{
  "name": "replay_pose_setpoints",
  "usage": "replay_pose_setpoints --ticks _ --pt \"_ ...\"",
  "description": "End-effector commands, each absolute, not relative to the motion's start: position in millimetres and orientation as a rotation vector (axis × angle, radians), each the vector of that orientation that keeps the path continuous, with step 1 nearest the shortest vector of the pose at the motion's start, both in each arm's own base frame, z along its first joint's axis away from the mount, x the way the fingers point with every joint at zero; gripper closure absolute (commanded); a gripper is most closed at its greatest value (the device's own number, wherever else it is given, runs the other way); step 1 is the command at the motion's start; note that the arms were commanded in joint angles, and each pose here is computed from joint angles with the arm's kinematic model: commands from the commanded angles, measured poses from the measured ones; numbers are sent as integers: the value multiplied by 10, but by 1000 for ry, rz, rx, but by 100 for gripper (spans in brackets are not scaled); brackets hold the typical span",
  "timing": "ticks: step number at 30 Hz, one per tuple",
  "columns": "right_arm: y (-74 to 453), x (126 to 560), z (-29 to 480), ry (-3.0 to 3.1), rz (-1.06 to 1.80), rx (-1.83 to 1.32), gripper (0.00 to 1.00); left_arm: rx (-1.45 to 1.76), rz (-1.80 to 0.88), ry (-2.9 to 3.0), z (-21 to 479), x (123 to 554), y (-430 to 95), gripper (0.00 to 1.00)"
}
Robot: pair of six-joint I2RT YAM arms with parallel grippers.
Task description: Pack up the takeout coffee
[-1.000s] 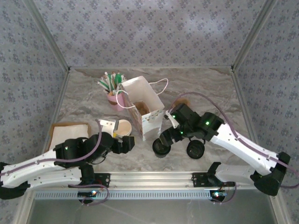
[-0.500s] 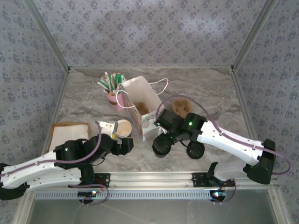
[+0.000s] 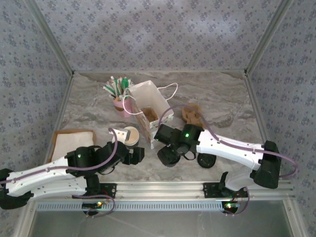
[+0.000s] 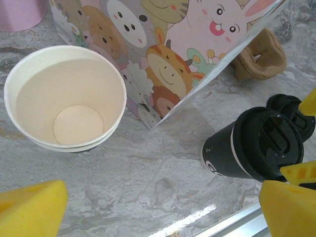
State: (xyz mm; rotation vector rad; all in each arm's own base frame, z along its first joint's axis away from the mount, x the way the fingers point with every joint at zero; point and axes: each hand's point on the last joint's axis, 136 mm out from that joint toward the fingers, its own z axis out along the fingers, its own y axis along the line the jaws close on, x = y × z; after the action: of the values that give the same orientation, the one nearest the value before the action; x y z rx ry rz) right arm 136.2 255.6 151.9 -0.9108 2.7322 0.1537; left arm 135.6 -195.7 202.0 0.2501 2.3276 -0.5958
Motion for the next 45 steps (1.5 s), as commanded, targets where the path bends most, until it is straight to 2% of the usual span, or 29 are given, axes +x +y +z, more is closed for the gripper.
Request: replay_pose_setpoints --ticks 1,17,45 --pt "2562 1381 1553 2744 127 -873 12 269 -607 2321 2059 1337 -1961 1" --pt "2601 1435 1460 2760 72 -855 9 273 -612 2317 2070 1329 -1944 0" --pt "2590 1441 1284 2781 62 -853 17 275 -630 2316 2085 1323 -1972 1"
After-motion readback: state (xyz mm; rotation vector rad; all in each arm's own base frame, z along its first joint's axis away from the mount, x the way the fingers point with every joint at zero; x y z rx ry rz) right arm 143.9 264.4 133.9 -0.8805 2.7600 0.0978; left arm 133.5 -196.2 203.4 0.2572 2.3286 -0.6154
